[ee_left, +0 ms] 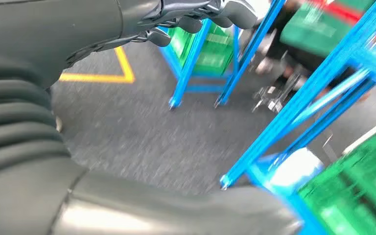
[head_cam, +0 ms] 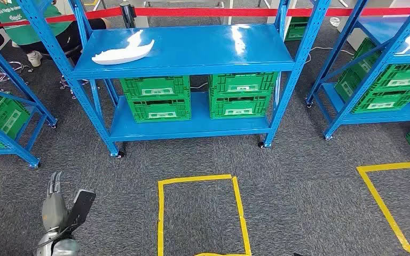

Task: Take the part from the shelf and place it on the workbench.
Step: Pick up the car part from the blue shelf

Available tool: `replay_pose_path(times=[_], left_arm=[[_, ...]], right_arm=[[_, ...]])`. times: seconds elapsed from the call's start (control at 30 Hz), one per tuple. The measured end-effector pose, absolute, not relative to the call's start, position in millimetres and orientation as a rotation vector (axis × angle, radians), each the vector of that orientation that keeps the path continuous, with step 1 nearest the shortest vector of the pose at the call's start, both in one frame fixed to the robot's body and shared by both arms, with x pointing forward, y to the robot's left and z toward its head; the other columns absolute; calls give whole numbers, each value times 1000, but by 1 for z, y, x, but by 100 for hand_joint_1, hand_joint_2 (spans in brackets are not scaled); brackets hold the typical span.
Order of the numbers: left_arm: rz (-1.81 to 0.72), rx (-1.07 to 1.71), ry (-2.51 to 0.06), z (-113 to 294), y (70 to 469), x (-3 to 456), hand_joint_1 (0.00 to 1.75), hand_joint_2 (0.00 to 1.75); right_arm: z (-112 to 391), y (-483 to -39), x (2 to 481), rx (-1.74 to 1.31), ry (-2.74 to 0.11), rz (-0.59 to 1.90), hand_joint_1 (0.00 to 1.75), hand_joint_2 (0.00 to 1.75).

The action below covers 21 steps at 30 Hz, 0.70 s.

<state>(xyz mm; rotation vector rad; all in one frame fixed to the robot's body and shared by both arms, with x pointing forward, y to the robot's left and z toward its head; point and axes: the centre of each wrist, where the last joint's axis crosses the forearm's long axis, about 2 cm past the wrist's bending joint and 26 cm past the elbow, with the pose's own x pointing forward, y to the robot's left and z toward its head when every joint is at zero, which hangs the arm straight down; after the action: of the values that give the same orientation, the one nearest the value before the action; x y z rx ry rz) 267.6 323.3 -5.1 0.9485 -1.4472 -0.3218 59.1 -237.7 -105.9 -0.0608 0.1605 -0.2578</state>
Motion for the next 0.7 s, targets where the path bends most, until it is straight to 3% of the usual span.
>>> replay_pose_path(times=[0.7], left_arm=[[-310,1191,-2004,97,288,289,0,0]], right_arm=[[-105,-233,62,-76,159,-204,0,0]])
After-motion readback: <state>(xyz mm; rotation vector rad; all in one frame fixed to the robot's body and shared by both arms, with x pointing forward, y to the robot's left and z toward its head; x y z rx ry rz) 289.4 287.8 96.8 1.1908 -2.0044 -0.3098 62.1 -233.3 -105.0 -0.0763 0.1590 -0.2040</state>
